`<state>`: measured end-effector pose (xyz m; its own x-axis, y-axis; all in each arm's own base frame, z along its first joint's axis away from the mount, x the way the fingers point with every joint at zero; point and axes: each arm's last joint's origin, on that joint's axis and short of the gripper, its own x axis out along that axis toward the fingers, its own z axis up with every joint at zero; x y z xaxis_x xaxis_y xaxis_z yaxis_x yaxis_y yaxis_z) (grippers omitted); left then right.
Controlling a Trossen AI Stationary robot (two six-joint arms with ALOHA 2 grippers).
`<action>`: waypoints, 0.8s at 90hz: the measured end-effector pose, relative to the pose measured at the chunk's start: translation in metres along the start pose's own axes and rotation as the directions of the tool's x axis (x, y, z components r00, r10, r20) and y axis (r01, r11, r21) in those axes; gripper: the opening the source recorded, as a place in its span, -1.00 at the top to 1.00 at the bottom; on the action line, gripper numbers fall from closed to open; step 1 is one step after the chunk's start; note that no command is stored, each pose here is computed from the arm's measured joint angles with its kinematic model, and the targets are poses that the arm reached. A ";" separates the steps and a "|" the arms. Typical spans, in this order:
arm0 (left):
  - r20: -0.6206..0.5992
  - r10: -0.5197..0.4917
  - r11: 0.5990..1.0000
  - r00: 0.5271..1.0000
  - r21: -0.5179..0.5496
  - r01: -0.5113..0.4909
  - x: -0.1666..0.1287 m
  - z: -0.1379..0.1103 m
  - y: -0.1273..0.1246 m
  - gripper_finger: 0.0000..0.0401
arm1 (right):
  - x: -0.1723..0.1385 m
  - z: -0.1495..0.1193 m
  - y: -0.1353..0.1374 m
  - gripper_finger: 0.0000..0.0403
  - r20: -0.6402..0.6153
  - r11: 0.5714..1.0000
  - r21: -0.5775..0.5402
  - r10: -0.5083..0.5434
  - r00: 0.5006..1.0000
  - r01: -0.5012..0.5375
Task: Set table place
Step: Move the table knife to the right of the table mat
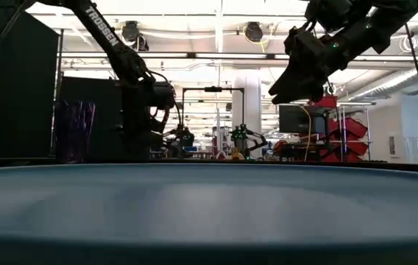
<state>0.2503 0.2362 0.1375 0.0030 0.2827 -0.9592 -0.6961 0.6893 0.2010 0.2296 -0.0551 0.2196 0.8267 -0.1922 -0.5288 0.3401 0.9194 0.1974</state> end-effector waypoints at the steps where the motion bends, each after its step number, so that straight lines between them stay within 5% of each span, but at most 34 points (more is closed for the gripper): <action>1: 0.001 0.000 1.000 1.000 0.000 0.000 0.000 0.000 0.000 0.79 | 0.000 0.000 0.000 0.05 0.000 1.000 0.000 0.000 1.000 0.000; 51: 0.019 -0.141 0.984 0.990 0.111 0.138 -0.005 0.003 -0.027 0.79 | 0.000 0.000 0.000 0.05 0.002 1.000 -0.006 -0.001 1.000 0.001; 72: 0.038 -0.290 0.944 0.956 0.173 0.279 -0.018 0.009 -0.052 0.79 | 0.000 0.001 0.000 0.05 0.007 1.000 -0.006 0.000 1.000 0.000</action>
<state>0.2928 0.2017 0.1459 0.2317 0.0958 -0.9680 -0.5323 0.8454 -0.0438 0.2298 -0.0557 0.2203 0.8296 -0.1949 -0.5232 0.3377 0.9214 0.1922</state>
